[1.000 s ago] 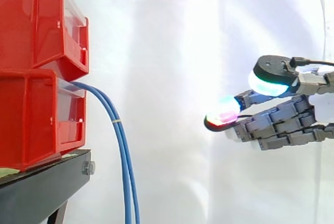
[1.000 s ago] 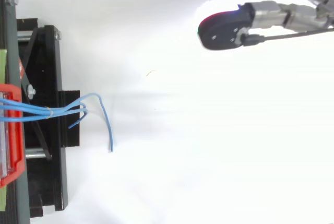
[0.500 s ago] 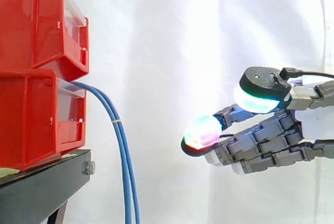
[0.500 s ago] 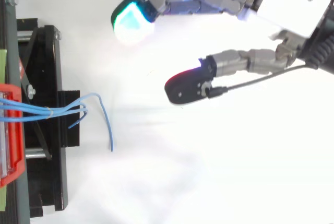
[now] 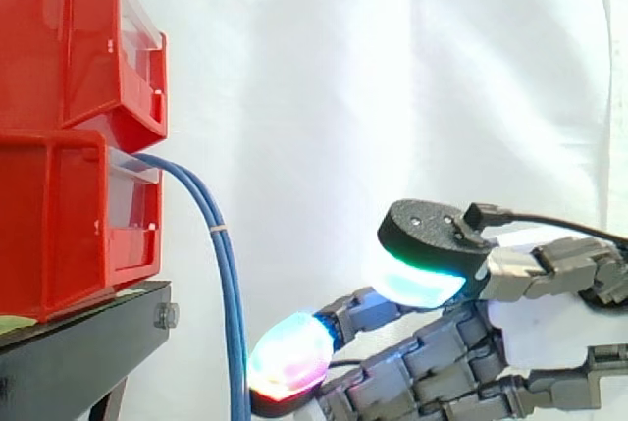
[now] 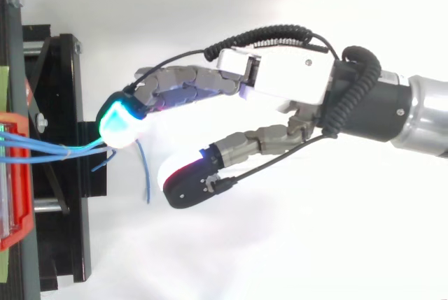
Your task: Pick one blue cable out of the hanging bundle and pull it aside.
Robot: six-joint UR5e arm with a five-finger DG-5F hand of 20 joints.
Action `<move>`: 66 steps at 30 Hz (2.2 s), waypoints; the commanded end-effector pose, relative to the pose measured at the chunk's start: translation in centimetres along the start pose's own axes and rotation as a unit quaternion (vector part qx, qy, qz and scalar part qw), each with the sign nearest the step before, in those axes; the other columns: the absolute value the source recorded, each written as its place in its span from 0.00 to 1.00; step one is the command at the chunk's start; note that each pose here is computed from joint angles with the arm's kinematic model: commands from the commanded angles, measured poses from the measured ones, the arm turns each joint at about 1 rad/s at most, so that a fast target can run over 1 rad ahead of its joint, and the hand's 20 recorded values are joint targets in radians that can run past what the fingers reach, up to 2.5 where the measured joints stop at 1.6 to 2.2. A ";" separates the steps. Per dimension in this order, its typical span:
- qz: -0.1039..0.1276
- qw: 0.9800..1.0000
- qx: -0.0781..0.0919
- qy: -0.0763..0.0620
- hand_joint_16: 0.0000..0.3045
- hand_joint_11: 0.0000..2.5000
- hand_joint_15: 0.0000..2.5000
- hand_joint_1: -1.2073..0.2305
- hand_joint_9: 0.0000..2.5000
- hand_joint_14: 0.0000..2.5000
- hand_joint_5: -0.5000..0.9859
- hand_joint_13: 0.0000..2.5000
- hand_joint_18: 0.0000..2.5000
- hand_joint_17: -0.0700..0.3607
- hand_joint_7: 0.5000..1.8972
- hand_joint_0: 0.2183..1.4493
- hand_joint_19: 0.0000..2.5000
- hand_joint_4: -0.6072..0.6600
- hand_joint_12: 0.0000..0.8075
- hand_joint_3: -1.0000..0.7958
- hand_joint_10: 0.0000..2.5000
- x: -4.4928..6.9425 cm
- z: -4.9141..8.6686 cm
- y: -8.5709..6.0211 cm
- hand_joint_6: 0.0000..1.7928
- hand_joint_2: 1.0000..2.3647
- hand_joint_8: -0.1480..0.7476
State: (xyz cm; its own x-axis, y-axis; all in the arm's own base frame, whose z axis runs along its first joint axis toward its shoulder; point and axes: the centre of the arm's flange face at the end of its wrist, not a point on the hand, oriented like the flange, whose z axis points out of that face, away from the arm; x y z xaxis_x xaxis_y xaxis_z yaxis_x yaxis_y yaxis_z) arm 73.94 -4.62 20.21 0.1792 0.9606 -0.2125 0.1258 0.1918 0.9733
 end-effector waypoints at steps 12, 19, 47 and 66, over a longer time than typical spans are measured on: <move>-0.007 0.998 0.009 -0.054 0.16 0.02 0.02 0.42 0.20 0.00 0.20 0.07 0.00 0.41 0.13 0.22 0.06 0.64 0.37 0.28 0.00 -2.3 0.6 -0.6 0.28 0.00 0.44; -0.029 0.997 -0.020 -0.065 0.16 0.02 0.03 0.42 0.21 0.00 0.20 0.07 0.00 0.41 0.14 0.22 0.06 0.64 0.37 0.28 0.00 -2.8 1.3 0.0 0.28 0.00 0.44; -0.010 0.999 -0.041 -0.026 0.15 0.04 0.04 0.43 0.25 0.00 0.24 0.11 0.04 0.40 0.20 0.23 0.08 0.69 0.36 0.28 0.00 3.5 4.4 -1.3 0.28 0.00 0.44; 0.006 0.999 -0.040 -0.010 0.14 0.06 0.05 0.43 0.29 0.00 0.26 0.14 0.08 0.39 0.30 0.25 0.10 0.72 0.35 0.29 0.00 2.1 5.2 0.7 0.28 0.00 0.45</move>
State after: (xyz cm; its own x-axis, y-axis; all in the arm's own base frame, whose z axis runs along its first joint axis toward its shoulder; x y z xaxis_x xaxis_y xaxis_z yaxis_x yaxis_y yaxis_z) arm 79.34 -3.49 19.54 0.2070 0.9575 -0.2009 0.0405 0.1968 0.9796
